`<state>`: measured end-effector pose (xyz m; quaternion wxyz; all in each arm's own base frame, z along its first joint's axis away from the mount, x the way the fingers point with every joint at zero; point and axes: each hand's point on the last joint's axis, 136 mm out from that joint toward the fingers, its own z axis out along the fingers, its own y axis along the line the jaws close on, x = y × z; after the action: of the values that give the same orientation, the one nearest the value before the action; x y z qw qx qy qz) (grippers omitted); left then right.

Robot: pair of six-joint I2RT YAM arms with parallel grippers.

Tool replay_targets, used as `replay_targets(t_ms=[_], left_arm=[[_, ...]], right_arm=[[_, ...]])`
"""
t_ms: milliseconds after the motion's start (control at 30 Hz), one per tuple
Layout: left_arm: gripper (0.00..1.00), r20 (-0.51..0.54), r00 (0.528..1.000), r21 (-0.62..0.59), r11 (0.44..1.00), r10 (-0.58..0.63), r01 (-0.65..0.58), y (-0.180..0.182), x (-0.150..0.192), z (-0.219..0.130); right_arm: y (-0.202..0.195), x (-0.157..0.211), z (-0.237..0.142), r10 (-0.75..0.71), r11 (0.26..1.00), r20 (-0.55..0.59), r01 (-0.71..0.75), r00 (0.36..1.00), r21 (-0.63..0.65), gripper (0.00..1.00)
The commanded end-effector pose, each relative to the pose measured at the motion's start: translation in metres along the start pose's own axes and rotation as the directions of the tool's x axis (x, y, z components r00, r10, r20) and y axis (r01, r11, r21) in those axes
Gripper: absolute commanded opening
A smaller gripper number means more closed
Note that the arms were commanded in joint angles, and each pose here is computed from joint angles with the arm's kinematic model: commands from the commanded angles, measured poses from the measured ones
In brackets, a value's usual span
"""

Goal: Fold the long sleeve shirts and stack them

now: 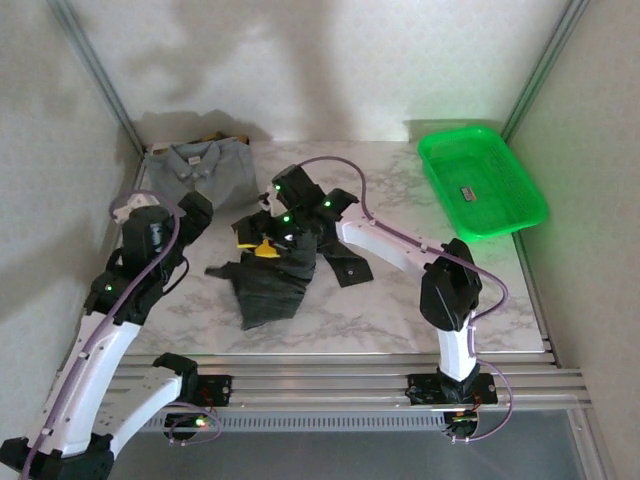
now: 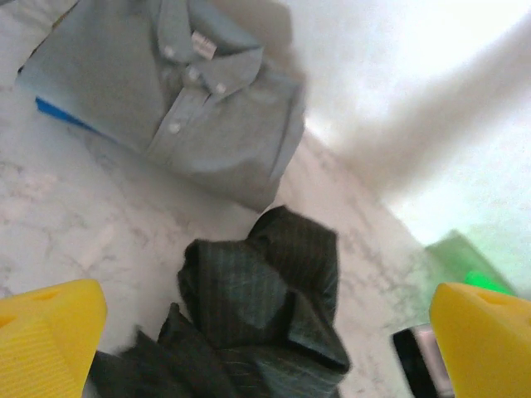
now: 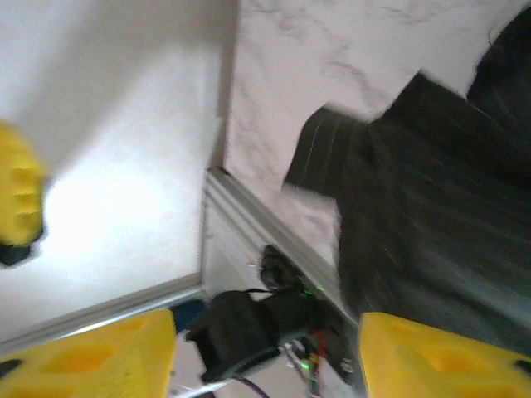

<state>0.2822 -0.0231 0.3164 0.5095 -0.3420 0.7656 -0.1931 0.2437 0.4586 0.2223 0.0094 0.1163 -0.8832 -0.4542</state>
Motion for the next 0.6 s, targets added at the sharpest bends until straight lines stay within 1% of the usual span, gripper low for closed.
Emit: replay_targets(t_ms=[0,33,100,167,233,267,300,333,367,433,500,533,567], left_arm=[[0.99,-0.030,0.999,-0.002,1.000,-0.020,0.020,-0.003,0.002,0.001],[0.99,-0.054,0.998,0.009,1.000,-0.011,0.012,-0.006,0.008,0.004],[1.00,-0.090,0.996,0.033,0.999,0.021,-0.018,-0.014,0.018,0.010],[0.99,-0.160,0.983,0.062,0.995,0.085,-0.076,-0.024,0.039,0.020],[0.99,-0.258,0.951,0.077,0.985,0.172,-0.157,-0.031,0.070,0.030],[1.00,-0.299,0.924,0.083,0.972,0.237,-0.222,-0.034,0.086,0.033],[1.00,-0.327,0.899,0.072,0.956,0.291,-0.284,-0.033,0.099,0.035],[0.99,-0.363,0.867,0.055,0.936,0.343,-0.348,-0.027,0.113,0.036],[0.96,-0.394,0.840,0.052,0.921,0.374,-0.386,-0.023,0.123,0.037],[0.88,-0.459,0.788,0.062,0.900,0.410,-0.432,-0.010,0.141,0.035],[0.85,-0.508,0.751,0.046,0.884,0.421,-0.465,0.011,0.154,0.033],[0.83,-0.532,0.731,0.022,0.870,0.428,-0.493,0.026,0.160,0.033],[0.83,-0.543,0.722,-0.010,0.856,0.429,-0.516,0.038,0.162,0.033]], right_arm=[[-0.039,0.000,-0.079,0.073,0.982,0.088,-0.087,0.993,0.167,0.68],[-0.055,-0.002,-0.103,0.100,0.974,0.135,-0.125,0.986,0.188,0.72],[-0.093,0.004,-0.146,0.151,0.940,0.225,-0.211,0.962,0.270,0.79],[-0.148,0.016,-0.184,0.165,0.858,0.302,-0.288,0.939,0.424,0.80],[-0.192,0.034,-0.197,0.139,0.769,0.276,-0.280,0.951,0.575,0.79],[-0.210,0.041,-0.196,0.141,0.731,0.245,-0.267,0.959,0.628,0.78],[-0.223,0.046,-0.192,0.142,0.712,0.216,-0.252,0.966,0.655,0.77],[-0.233,0.049,-0.186,0.141,0.703,0.195,-0.237,0.971,0.671,0.76],[-0.242,0.050,-0.180,0.137,0.698,0.190,-0.231,0.972,0.678,0.75],[-0.260,0.054,-0.168,0.143,0.690,0.177,-0.226,0.974,0.687,0.74],[-0.271,0.055,-0.154,0.163,0.698,0.157,-0.227,0.974,0.680,0.73],[-0.275,0.055,-0.146,0.170,0.704,0.150,-0.227,0.974,0.673,0.73],[-0.278,0.055,-0.141,0.174,0.705,0.145,-0.226,0.974,0.673,0.72]])
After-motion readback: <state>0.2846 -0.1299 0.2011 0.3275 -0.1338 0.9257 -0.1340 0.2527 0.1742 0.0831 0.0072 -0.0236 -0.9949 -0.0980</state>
